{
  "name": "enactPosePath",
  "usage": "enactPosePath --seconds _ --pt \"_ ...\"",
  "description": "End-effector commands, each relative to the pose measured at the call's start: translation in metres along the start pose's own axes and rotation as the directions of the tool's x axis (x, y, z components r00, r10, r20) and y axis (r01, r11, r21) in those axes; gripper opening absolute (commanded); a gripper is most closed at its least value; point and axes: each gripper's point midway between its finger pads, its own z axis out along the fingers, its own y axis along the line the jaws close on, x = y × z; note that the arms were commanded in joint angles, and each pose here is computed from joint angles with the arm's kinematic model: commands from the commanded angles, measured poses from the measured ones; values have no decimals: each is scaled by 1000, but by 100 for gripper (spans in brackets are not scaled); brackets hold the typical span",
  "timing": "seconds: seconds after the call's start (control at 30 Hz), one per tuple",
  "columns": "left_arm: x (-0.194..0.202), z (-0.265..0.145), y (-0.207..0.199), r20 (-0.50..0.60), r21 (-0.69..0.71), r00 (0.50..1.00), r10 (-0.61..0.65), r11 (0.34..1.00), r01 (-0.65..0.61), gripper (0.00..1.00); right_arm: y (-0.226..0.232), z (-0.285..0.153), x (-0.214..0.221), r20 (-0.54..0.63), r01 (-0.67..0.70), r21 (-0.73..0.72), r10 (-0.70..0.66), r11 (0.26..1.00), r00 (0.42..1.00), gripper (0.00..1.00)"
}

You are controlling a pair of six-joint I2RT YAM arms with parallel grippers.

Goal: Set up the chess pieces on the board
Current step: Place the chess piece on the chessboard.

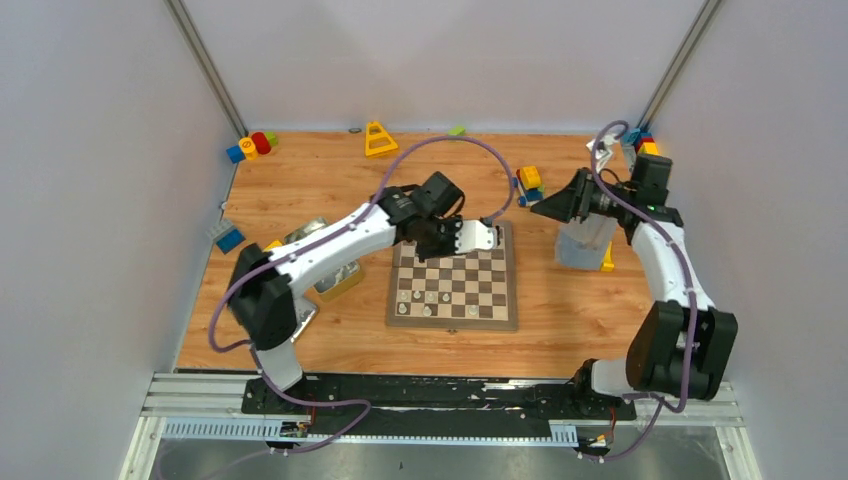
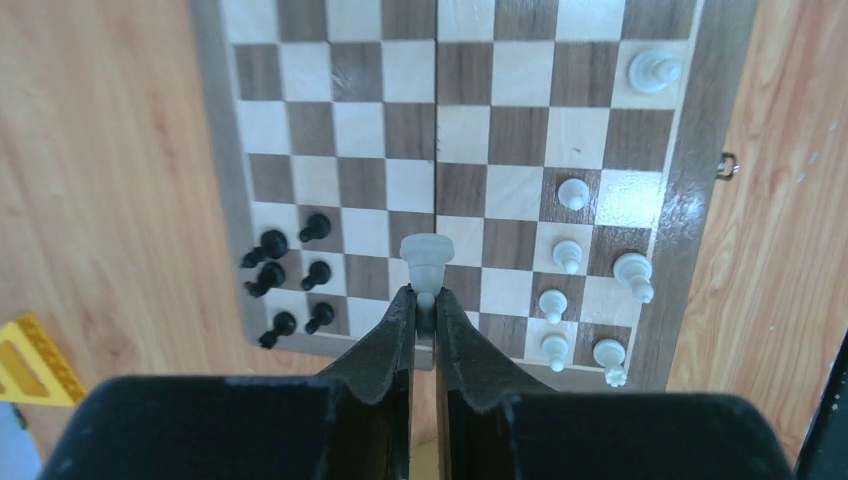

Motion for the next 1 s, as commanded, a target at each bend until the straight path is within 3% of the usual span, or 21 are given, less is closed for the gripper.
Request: enactPosePath --seconds 0.0,0.33,0.63,0.8,0.97 --pt "49 23 -20 -321 78 946 -34 995 63 7 3 -39 -14 91 160 183 -178 970 980 59" --pt "29 58 -37 -421 135 907 -8 988 71 8 22 -74 1 124 283 371 -350 884 929 60" --pt "24 55 -44 -468 114 884 -12 991 74 8 25 -96 -3 174 262 395 -352 880 920 60" --pt "16 53 -56 -474 147 880 33 988 42 10 20 -105 -4 190 243 417 -345 876 919 60" --pt "21 66 -63 -528 180 845 82 983 17 13 19 -110 -4 200 232 416 -337 879 920 60"
